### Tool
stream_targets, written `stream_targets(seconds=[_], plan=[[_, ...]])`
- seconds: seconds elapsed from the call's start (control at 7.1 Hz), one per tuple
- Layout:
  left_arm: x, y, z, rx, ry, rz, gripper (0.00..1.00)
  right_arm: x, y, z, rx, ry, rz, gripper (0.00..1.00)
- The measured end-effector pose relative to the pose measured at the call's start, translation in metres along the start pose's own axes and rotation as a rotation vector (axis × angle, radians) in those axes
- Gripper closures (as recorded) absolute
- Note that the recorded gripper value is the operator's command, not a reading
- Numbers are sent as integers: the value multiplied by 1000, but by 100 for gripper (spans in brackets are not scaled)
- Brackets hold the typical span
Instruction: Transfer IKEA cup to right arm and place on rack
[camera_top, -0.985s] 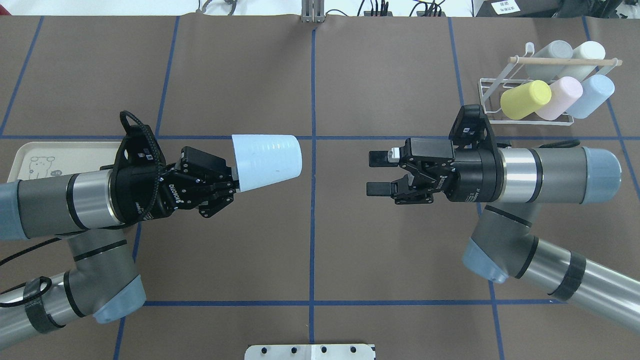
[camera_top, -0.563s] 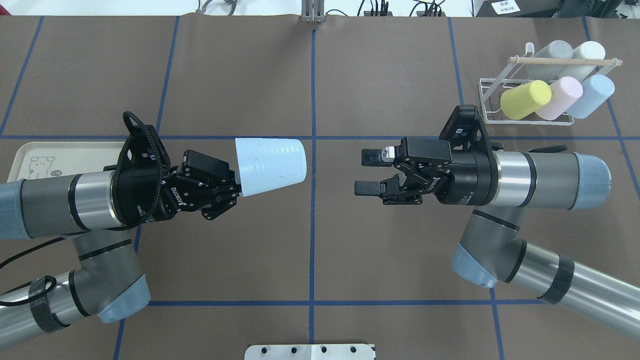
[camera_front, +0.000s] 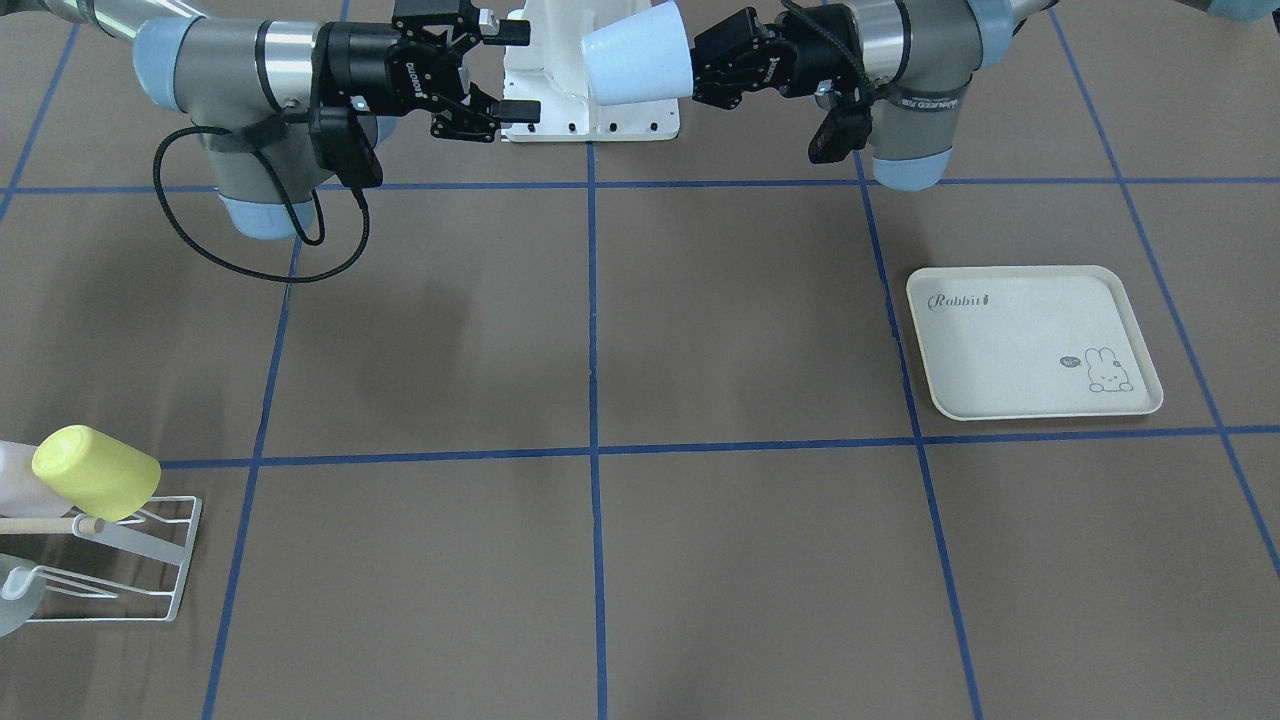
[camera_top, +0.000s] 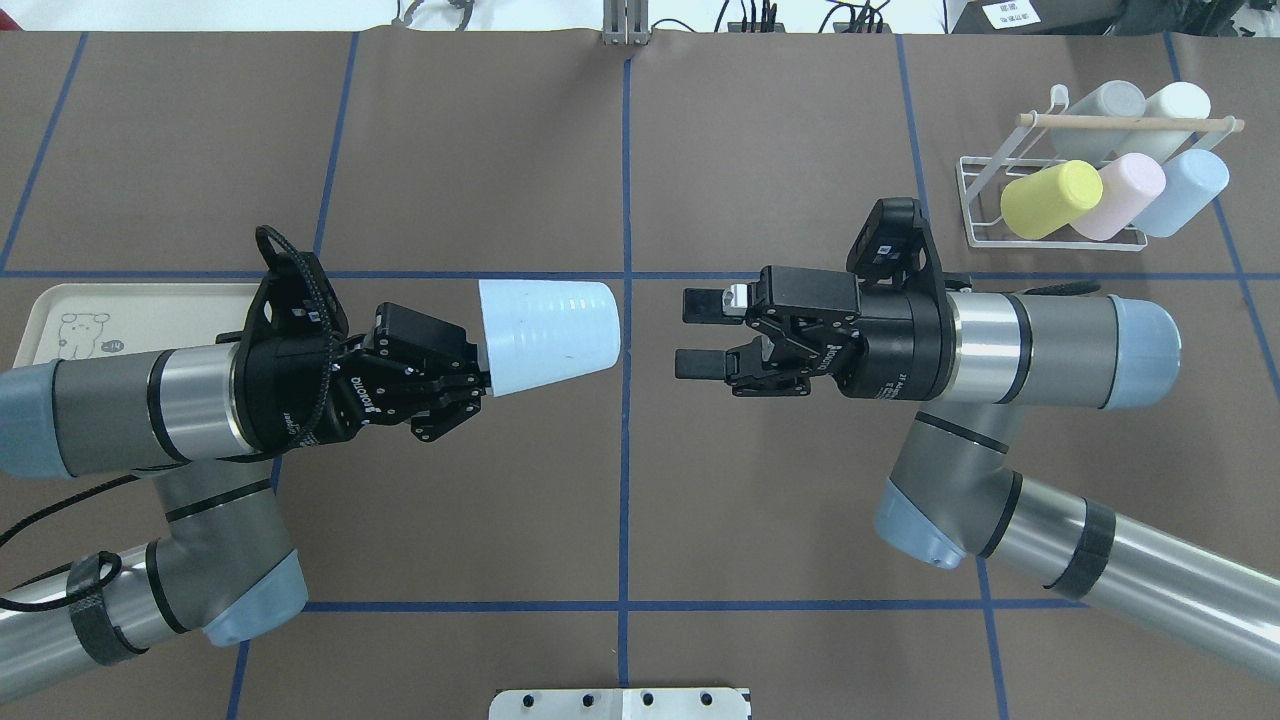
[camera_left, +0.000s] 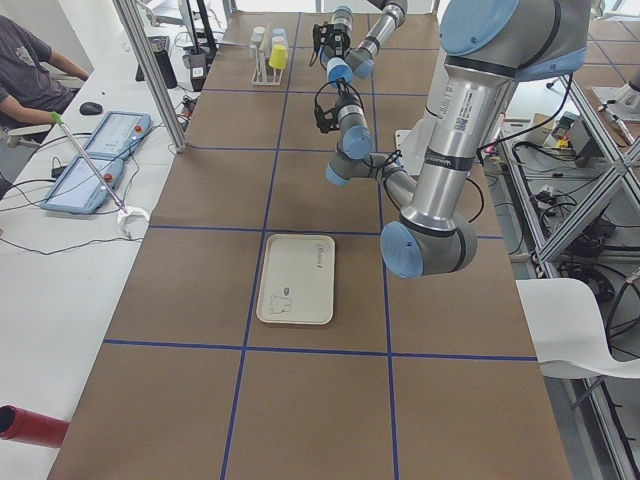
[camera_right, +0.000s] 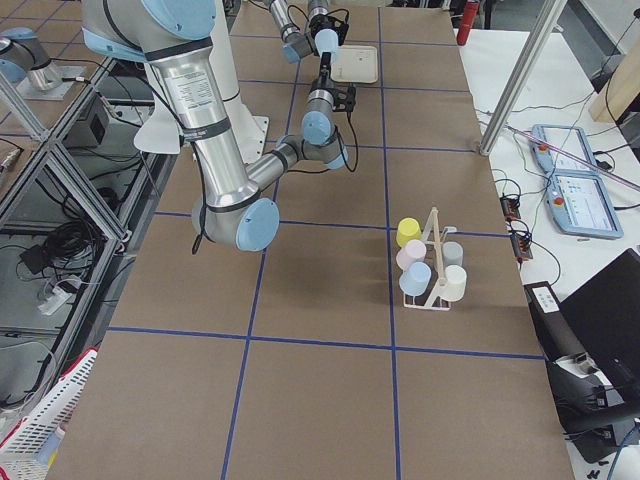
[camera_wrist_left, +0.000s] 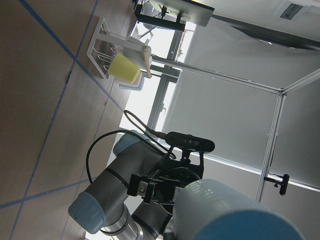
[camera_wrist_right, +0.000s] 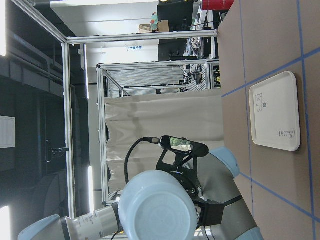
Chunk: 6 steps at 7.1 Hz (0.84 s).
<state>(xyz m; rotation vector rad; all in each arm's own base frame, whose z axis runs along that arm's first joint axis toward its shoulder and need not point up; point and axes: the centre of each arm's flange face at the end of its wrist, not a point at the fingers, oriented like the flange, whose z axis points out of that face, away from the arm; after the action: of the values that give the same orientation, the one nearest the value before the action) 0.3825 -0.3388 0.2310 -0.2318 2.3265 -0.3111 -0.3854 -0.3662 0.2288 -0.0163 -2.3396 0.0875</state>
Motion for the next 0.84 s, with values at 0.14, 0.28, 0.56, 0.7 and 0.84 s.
stream_targets(seconds=[0.14,0.28,0.56,0.7,0.84], plan=[[-2,3,5,-7,1,-5,100,1,1,2,-2,0,1,1],[-5,5,11,-14,0,-11,100,0,1,5,-5,-6,1,1],[-9,7,18,-20,-1,-18,100,-1,2,9,-8,-11,2,1],[-9,7,19,-20,0,-20,100,-1,2,9,-8,-10,3,1],[-10,8,20,-22,0,-22,100,0,3,10,-9,-9,5,1]])
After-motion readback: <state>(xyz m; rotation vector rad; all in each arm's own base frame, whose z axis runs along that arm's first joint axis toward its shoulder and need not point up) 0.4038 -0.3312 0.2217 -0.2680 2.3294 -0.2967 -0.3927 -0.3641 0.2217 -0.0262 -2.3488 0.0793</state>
